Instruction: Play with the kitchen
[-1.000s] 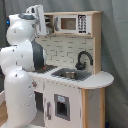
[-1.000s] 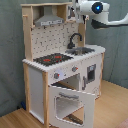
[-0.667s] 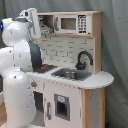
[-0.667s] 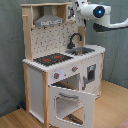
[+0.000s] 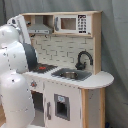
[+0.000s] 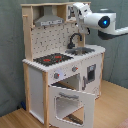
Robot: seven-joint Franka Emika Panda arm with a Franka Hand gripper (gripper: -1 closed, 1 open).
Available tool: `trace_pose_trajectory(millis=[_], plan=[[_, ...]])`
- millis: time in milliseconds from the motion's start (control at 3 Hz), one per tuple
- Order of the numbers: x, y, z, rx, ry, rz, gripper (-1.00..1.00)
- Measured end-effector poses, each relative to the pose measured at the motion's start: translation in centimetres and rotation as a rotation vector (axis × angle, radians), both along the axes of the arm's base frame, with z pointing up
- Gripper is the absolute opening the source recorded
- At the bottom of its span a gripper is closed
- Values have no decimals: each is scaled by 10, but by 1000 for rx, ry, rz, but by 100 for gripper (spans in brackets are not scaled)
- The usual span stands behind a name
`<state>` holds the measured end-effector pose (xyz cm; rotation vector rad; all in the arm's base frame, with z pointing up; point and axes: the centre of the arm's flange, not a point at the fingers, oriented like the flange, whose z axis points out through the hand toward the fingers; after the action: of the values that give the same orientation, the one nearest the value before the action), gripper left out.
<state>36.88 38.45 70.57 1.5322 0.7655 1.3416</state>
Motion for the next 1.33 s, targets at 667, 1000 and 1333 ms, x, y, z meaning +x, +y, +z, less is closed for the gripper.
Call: trace_pose_trajectory(millis=[667, 1000, 1333], plan=[[-53, 53, -67, -146, 3, 69, 100], [-82, 80, -107, -220, 4, 122, 100], [-111, 108, -137, -280, 5, 191, 100]])
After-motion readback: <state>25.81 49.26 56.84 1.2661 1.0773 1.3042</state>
